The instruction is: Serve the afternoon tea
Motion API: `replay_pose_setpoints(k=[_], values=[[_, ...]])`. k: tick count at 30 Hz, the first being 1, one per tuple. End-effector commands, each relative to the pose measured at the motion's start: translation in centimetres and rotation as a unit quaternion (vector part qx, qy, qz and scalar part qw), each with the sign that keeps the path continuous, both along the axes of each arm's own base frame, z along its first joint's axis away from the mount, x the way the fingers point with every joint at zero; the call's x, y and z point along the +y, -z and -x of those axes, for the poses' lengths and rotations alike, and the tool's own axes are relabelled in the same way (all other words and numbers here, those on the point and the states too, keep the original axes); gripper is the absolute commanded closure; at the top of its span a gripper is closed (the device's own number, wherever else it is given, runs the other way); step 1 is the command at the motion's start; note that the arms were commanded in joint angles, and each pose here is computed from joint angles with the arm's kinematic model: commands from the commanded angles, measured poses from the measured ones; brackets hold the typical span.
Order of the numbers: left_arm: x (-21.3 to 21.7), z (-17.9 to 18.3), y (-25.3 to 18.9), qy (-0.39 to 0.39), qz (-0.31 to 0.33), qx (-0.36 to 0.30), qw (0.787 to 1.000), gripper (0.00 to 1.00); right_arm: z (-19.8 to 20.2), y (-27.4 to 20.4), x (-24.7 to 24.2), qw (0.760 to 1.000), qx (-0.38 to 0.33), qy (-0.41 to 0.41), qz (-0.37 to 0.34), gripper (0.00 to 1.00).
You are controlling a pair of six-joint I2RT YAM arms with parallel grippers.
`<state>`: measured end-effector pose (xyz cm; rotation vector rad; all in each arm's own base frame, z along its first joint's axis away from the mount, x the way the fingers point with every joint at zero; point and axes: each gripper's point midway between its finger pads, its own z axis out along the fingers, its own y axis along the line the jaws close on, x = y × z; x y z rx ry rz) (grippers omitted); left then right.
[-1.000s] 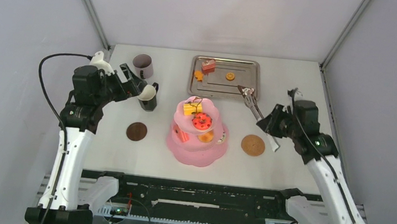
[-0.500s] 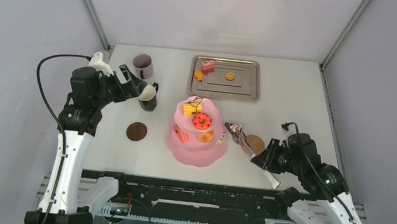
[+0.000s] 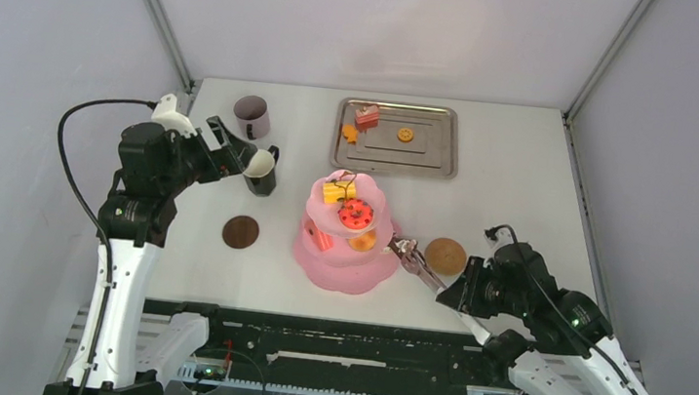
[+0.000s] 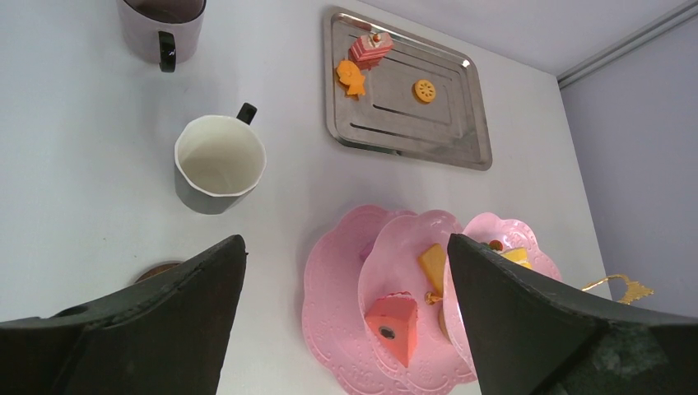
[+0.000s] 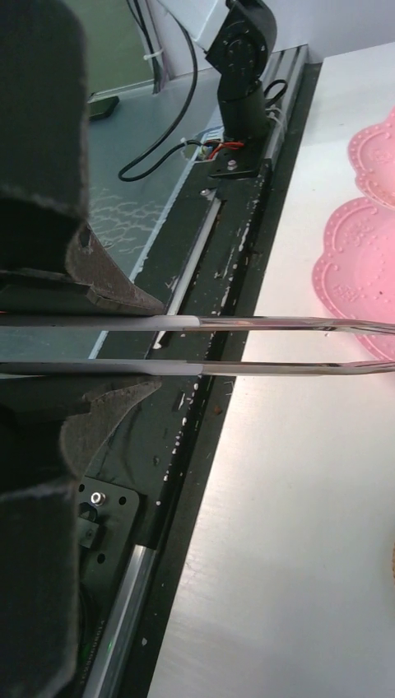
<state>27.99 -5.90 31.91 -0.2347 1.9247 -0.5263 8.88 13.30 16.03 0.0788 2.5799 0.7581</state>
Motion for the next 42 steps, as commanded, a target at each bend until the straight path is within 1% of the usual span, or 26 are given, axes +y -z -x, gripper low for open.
replay_pose_setpoints(k=[1,5,8,11,15,23,30,42], values=[[-0.3,0.1,-0.7,0.011,-0.005,-0.018,1.000,0.04,0.0,-1.0,1.2,1.000,-0.010,-0.021,-0.022,1.00],[-0.4,0.0,-0.5,0.012,-0.003,-0.016,1.000,0.04,0.7,-1.0,2.6,0.998,0.002,-0.056,-0.035,1.00],[-0.4,0.0,-0.4,0.013,-0.001,-0.016,1.000,0.04,1.2,-1.3,4.1,0.995,-0.003,-0.086,-0.053,1.00],[-0.4,0.0,-0.2,0.012,-0.001,-0.015,1.000,0.04,1.8,-0.9,5.7,0.992,0.008,-0.113,-0.057,1.00],[-0.3,0.1,0.0,0.011,-0.004,-0.014,1.000,0.04,1.9,-0.7,8.2,0.989,0.004,-0.130,-0.069,1.00],[-0.2,0.2,0.3,0.012,-0.008,-0.012,1.000,0.04,-0.5,-1.1,13.2,0.989,-0.021,-0.098,-0.112,1.00],[-0.2,0.2,0.7,0.013,-0.013,-0.006,1.000,0.04,-2.2,-0.7,16.3,0.988,-0.033,-0.080,-0.129,1.00],[0.0,0.4,1.5,0.011,-0.022,0.004,1.000,0.04,-3.8,1.0,18.6,0.990,-0.040,-0.065,-0.121,1.00]])
